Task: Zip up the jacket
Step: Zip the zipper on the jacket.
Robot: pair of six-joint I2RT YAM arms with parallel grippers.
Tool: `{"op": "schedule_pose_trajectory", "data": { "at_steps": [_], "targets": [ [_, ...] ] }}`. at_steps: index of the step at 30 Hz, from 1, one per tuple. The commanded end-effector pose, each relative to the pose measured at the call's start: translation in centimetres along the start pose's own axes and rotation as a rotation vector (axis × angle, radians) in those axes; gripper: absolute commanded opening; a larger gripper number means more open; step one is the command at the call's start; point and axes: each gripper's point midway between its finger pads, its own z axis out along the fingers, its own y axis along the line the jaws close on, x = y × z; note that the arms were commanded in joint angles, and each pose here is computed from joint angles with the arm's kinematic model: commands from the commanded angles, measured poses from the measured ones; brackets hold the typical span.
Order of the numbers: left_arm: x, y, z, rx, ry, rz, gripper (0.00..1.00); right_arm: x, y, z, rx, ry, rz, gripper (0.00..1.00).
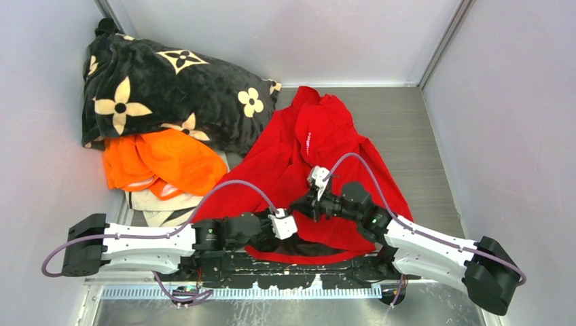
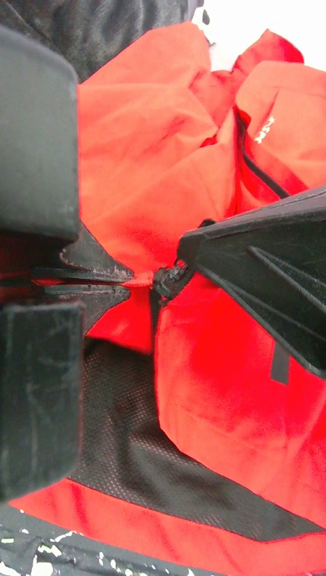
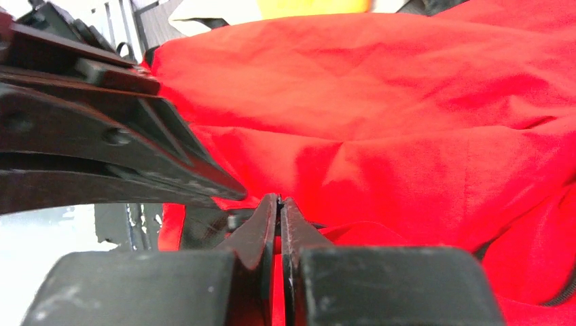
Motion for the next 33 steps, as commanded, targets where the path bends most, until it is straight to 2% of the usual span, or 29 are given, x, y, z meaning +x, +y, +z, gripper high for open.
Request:
{"op": "schedule_pose_trajectory", "data": {
  "at_steps": [1,4,9,12,21,28,33],
  "targets": [
    [-1.5,-1.3,-1.6,0.107,-0.074,-0.017,0.0,-2.2,-7.1,-1.7,0.261,-0.019,-0.035,0.01],
    [-1.0,-2.2,-2.1,0.161,-0.061,-0.019,0.0,-2.3,-7.9,-2.5,0.279,-0.008,-0.06,0.01],
    [-2.2,-3.3,-2.0,0.233,-0.088,-0.023,0.0,-2.4,-5.5,-1.5,0.168,-0.005,-0.19,0.01],
    [-2.4,-4.2,-2.1,0.286,-0.067,-0.029,0.0,-2.4,-7.1,-1.2,0.221,-0.002,-0.301,0.01],
    [-1.4,-7.8,-3.3,0.464,-0.016,-0.142,0.0,-9.7,-12.2,-3.6,0.348,-0.11,-0.497,0.01],
    [-1.1,-9.3,-3.2,0.51,0.006,-0.237,0.0,-15.4,-11.5,-3.3,0.308,-0.207,-0.646,0.01],
    [0.2,-11.5,-2.7,0.571,0.085,-0.313,0.0,-19.2,-11.5,-3.3,0.319,-0.254,-0.773,0.01]
  ]
}}
